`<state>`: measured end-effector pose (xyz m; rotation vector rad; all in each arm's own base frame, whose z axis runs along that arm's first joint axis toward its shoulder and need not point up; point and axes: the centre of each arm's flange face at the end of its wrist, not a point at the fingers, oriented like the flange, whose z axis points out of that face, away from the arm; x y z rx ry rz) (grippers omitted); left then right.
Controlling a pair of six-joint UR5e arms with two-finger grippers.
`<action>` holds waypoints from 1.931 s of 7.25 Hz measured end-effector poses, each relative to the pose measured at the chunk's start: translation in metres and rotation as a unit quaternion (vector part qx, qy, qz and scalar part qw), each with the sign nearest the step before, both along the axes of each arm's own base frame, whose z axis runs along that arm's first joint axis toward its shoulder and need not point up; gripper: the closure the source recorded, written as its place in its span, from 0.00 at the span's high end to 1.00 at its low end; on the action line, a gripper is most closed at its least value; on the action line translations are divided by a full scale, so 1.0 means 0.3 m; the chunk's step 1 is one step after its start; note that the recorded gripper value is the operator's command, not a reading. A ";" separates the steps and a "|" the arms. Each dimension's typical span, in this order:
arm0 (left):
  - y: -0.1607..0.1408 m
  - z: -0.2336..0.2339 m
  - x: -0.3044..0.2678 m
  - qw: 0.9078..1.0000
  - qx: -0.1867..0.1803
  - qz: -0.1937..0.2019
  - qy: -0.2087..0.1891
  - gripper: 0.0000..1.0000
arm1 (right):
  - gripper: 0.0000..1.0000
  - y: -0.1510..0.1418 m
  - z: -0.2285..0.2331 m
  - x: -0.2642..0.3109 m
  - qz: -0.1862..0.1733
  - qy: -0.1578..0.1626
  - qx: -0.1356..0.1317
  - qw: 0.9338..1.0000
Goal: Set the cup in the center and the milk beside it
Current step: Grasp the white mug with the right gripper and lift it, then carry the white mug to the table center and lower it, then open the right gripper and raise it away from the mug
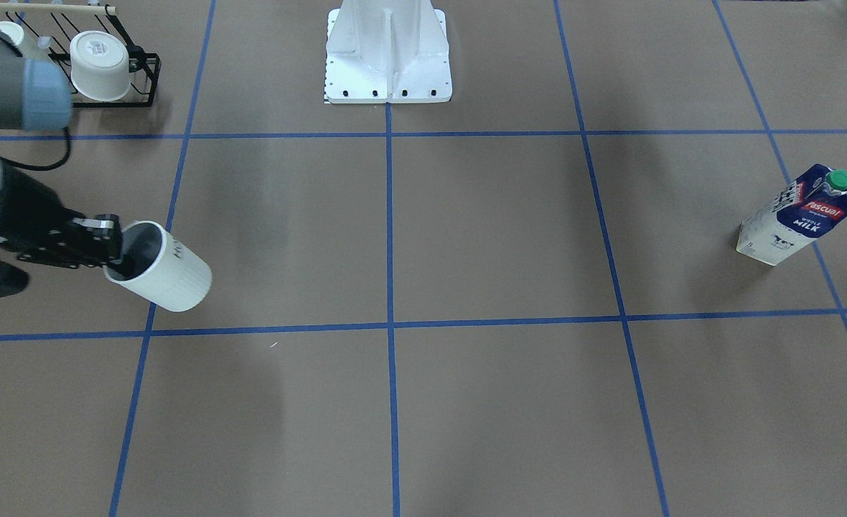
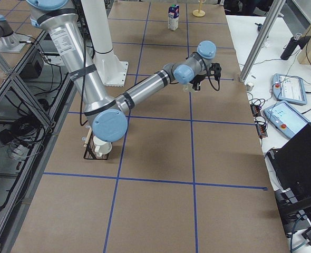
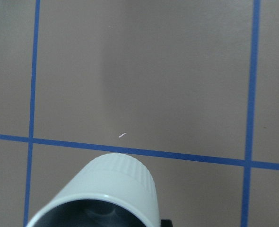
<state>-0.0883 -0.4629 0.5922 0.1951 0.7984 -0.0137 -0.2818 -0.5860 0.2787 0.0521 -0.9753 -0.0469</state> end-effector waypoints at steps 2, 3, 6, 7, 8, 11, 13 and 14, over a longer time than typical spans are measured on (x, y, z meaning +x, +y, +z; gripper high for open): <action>-0.001 -0.002 0.001 1.000 -0.002 -0.002 0.004 0.98 | 0.00 0.019 -0.187 -0.373 -0.025 0.070 0.019 0.997; -0.002 0.001 0.001 1.000 -0.003 -0.002 0.004 0.98 | 0.00 -0.003 -0.226 -0.517 -0.038 0.087 0.019 0.995; -0.003 0.031 0.001 1.000 -0.009 -0.001 0.004 0.98 | 0.00 -0.005 -0.217 -0.769 -0.060 0.082 0.032 0.994; -0.002 0.040 0.001 1.000 -0.011 -0.001 0.004 0.98 | 0.07 0.001 -0.210 -0.803 -0.061 0.077 0.035 0.995; -0.002 0.045 0.001 1.000 -0.012 -0.001 0.004 0.98 | 0.99 0.004 -0.209 -0.819 -0.061 0.073 0.039 0.995; -0.002 0.038 0.002 1.000 -0.011 -0.001 0.005 0.98 | 1.00 -0.014 -0.244 -0.831 -0.034 0.055 0.054 0.996; -0.011 -0.038 0.009 1.000 0.007 0.002 0.022 0.98 | 1.00 -0.053 -0.320 -0.788 -0.010 0.041 0.045 0.998; -0.016 -0.111 0.018 0.999 0.025 0.006 0.028 0.98 | 1.00 -0.084 -0.341 -0.741 -0.003 0.034 0.038 0.999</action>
